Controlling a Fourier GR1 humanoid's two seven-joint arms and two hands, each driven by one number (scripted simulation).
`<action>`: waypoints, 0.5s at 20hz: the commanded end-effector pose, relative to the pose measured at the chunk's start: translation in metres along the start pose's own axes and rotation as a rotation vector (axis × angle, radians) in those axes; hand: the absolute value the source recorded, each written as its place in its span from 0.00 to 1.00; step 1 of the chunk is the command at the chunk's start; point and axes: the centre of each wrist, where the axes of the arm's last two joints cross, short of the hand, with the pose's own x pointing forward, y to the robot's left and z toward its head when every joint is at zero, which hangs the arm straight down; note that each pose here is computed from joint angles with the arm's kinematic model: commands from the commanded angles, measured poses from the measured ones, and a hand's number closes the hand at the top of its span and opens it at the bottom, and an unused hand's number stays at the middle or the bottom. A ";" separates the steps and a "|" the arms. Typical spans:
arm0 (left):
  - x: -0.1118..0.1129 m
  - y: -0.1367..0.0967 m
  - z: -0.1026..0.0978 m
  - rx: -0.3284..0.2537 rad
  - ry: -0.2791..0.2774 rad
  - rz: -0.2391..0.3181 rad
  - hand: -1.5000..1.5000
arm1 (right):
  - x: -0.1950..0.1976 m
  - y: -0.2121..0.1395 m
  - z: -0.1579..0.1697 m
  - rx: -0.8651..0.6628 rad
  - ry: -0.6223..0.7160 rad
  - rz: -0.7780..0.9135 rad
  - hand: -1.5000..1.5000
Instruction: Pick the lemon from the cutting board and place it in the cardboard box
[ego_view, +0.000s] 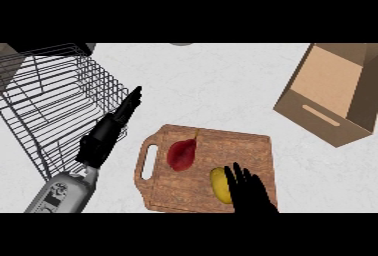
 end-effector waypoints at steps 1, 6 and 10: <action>-0.007 0.000 0.004 -0.004 -0.024 0.000 0.50 | 0.021 0.024 -0.033 0.006 0.086 0.022 0.00; 0.005 0.006 0.003 0.025 0.001 -0.009 0.50 | 0.009 0.063 -0.045 0.029 0.103 0.059 0.00; -0.004 0.008 0.003 0.009 0.007 -0.004 0.50 | 0.024 0.043 -0.051 0.046 0.101 0.053 0.00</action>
